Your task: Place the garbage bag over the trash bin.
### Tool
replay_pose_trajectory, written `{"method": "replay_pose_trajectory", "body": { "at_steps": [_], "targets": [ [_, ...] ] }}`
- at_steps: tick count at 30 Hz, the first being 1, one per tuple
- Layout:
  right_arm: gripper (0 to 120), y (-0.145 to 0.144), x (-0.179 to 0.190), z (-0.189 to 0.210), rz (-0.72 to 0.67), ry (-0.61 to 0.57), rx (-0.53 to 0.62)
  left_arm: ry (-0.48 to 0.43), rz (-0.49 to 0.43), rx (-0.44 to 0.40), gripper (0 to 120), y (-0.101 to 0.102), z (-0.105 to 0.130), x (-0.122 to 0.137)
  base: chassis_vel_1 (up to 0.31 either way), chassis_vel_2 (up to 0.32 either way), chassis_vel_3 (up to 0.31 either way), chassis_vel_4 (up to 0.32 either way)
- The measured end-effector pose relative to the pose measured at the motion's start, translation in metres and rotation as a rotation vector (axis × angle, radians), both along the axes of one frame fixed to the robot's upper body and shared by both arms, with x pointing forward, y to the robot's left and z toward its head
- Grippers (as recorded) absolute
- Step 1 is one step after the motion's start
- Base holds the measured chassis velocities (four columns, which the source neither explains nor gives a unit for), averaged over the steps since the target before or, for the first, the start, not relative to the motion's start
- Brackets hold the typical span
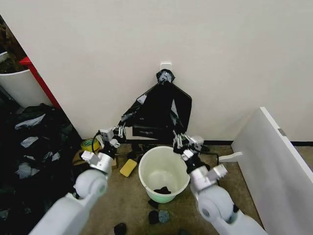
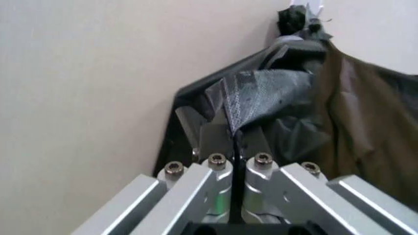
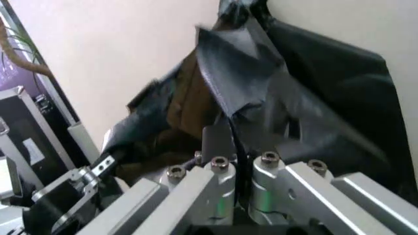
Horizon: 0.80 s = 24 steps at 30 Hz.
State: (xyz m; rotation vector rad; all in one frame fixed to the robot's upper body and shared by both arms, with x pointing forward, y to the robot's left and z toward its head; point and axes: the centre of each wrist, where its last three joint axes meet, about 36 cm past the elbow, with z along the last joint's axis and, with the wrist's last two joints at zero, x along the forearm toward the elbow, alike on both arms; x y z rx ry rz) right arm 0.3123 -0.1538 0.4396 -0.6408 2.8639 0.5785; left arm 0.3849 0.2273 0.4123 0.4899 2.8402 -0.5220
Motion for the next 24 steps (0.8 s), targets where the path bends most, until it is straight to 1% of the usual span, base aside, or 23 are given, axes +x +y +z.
{"method": "replay_pose_trajectory", "body": {
  "at_steps": [1, 4, 6, 7, 11, 14, 17, 19, 22, 23, 24],
  "targets": [
    [0, 0.0, 0.0, 0.0, 0.0, 0.0, 0.0, 0.0, 0.0, 0.0, 0, 0.0, 0.0, 0.0, 0.0, 0.0, 0.0, 0.0],
    [0, -0.001, -0.019, 0.007, 0.005, 0.015, 0.007, -0.001, 0.002, -0.004, 0, -0.004, 0.003, -0.017, 0.0, 0.0, 0.0, 0.0],
    [0, -0.003, -0.032, 0.013, 0.014, 0.01, 0.007, -0.009, 0.008, 0.004, 0, -0.002, 0.005, -0.029, 0.0, 0.0, 0.0, 0.0],
    [0, -0.003, -0.032, 0.013, 0.014, 0.01, 0.007, -0.009, 0.008, 0.004, 0, -0.002, 0.005, -0.029, 0.0, 0.0, 0.0, 0.0],
    [0, -0.008, -0.055, 0.026, 0.024, -0.006, -0.005, -0.017, 0.02, 0.038, 0, 0.0, 0.008, -0.051, 0.0, 0.0, 0.0, 0.0],
    [0, -0.013, -0.066, 0.032, 0.021, -0.016, -0.013, -0.021, 0.037, 0.047, 0, -0.001, 0.01, -0.065, 0.0, 0.0, 0.0, 0.0],
    [0, -0.017, -0.069, 0.035, 0.015, -0.033, -0.025, -0.039, 0.038, 0.038, 0, -0.002, 0.015, -0.071, 0.0, 0.0, 0.0, 0.0],
    [0, -0.022, -0.068, 0.037, 0.007, -0.062, -0.041, -0.062, 0.029, 0.022, 0, -0.003, 0.023, -0.071, 0.0, 0.0, 0.0, 0.0],
    [0, -0.029, -0.064, 0.043, -0.005, -0.134, -0.069, -0.098, -0.009, -0.015, 0, -0.005, 0.044, -0.069, 0.0, 0.0, 0.0, 0.0],
    [0, -0.029, -0.064, 0.043, -0.005, -0.134, -0.069, -0.098, -0.009, -0.015, 0, -0.005, 0.044, -0.069, 0.0, 0.0, 0.0, 0.0],
    [0, -0.031, -0.064, 0.047, -0.009, -0.149, -0.069, -0.104, -0.024, -0.025, 0, -0.006, 0.051, -0.07, 0.0, 0.0, 0.0, 0.0]
  ]
}}
